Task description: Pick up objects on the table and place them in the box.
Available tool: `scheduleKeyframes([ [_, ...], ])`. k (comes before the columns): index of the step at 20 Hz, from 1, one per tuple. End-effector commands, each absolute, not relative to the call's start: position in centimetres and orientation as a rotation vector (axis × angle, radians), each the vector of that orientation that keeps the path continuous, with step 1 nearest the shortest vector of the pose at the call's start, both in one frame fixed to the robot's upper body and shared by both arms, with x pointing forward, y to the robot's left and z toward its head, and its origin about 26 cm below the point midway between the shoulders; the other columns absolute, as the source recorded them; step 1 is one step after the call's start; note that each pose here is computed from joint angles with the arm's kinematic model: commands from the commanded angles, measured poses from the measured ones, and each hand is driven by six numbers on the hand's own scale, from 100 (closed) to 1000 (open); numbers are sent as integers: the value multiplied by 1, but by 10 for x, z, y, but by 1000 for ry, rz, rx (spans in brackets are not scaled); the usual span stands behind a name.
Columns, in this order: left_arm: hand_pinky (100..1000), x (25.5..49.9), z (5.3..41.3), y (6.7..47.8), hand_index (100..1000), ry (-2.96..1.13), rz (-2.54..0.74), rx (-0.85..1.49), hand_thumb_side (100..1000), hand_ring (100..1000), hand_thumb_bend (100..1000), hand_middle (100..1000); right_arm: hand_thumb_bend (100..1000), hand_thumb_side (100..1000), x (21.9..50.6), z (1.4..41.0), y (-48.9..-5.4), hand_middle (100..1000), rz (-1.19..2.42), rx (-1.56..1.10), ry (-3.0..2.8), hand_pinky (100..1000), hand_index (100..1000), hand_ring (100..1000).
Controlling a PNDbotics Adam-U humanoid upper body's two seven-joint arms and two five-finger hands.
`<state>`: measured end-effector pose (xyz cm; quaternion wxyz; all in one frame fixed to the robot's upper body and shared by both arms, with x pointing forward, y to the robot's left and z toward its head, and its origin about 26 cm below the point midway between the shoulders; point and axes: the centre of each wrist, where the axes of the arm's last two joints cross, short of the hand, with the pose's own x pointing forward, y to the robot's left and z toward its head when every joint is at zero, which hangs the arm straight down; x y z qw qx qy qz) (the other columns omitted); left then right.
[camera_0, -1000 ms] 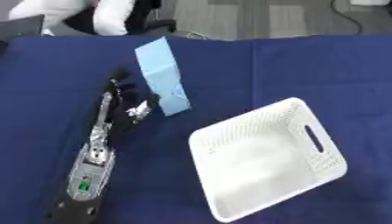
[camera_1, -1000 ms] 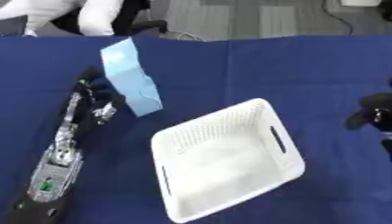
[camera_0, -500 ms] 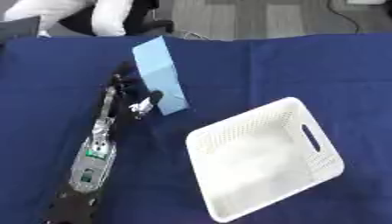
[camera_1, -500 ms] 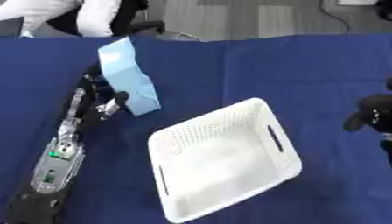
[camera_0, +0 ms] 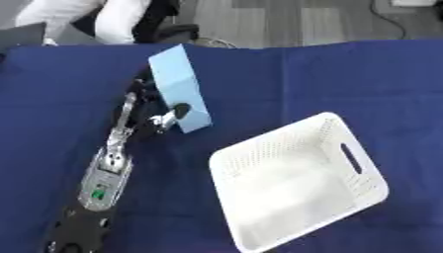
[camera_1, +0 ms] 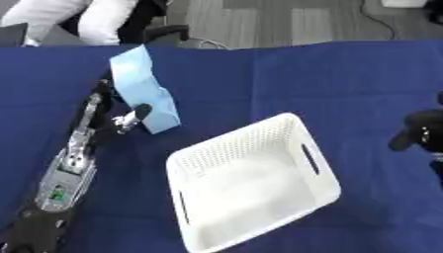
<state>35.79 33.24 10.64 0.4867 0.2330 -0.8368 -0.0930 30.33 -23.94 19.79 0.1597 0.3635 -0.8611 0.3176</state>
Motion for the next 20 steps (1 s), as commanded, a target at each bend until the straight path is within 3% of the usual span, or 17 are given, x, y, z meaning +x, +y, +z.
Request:
scheduleKeyframes([
  [1, 757, 360, 123, 341, 1000, -2076, -261, 596, 553, 815, 775, 872, 100, 779, 301, 202, -241, 887, 1108, 1018, -2563, 715, 870, 834],
  [16, 757, 366, 127, 341, 1000, -2089, -269, 591, 569, 814, 762, 869, 100, 778, 302, 207, -236, 881, 1104, 1065, -2561, 712, 858, 829],
  [20, 759, 367, 126, 341, 1000, -2094, -270, 584, 547, 815, 797, 870, 100, 777, 303, 209, -235, 879, 1103, 1077, -2562, 710, 853, 827],
])
